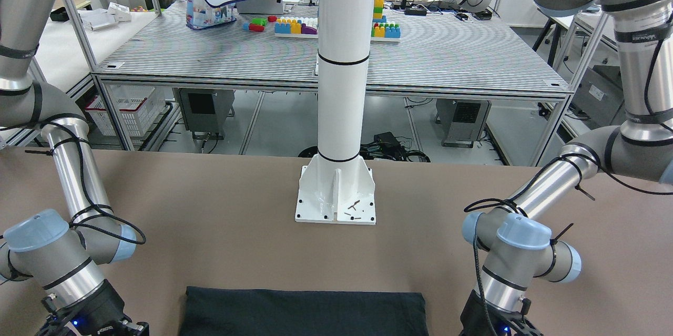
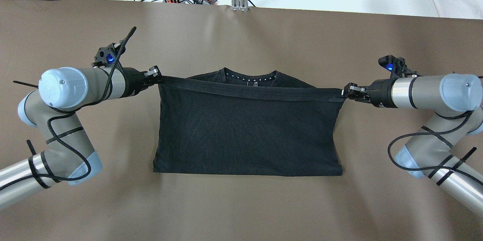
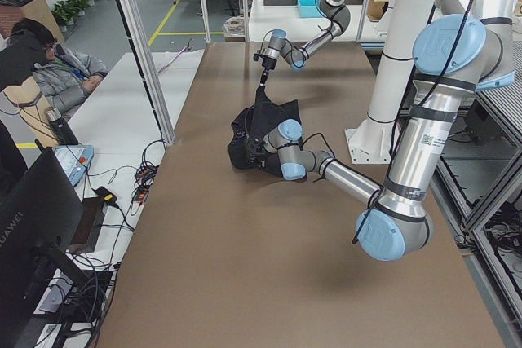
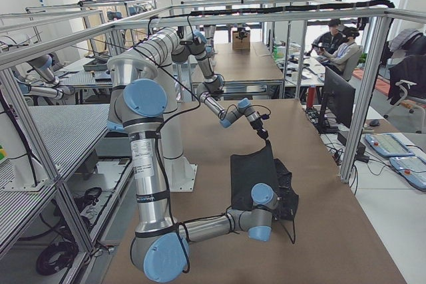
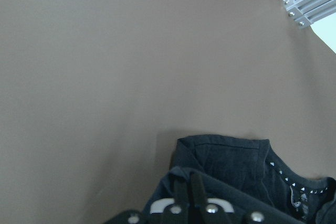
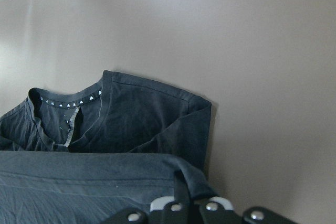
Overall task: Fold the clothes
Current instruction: 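Lay the hem down near the collar with both grippers, then release the hem and move the right gripper to the folded bundle's near corner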
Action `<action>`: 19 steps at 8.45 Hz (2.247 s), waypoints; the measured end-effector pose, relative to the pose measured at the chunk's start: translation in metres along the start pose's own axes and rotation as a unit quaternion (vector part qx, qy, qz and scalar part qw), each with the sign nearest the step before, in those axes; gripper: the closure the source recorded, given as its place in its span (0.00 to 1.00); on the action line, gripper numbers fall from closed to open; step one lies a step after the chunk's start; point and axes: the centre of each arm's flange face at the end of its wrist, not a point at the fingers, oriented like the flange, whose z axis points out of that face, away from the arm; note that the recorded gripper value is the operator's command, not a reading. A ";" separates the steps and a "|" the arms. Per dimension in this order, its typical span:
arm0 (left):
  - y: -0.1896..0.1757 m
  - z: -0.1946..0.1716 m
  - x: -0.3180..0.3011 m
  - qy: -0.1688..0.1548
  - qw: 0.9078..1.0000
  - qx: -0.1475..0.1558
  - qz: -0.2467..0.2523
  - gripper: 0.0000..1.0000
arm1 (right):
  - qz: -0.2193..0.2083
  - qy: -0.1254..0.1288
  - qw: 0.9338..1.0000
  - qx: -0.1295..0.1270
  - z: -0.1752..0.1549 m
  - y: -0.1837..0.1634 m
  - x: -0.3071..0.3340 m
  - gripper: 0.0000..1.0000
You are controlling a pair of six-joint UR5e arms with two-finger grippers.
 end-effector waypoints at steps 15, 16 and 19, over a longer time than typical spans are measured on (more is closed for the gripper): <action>-0.014 0.030 0.010 -0.016 1.000 0.012 0.004 1.00 | 0.023 0.041 0.999 0.027 0.001 -0.037 -0.008 1.00; -0.014 0.030 0.010 -0.015 1.000 0.012 0.004 1.00 | 0.025 0.040 0.999 0.027 0.001 -0.038 -0.009 1.00; -0.011 0.028 0.020 -0.007 1.000 0.009 0.004 1.00 | 0.025 0.029 0.999 0.028 0.002 -0.040 -0.023 1.00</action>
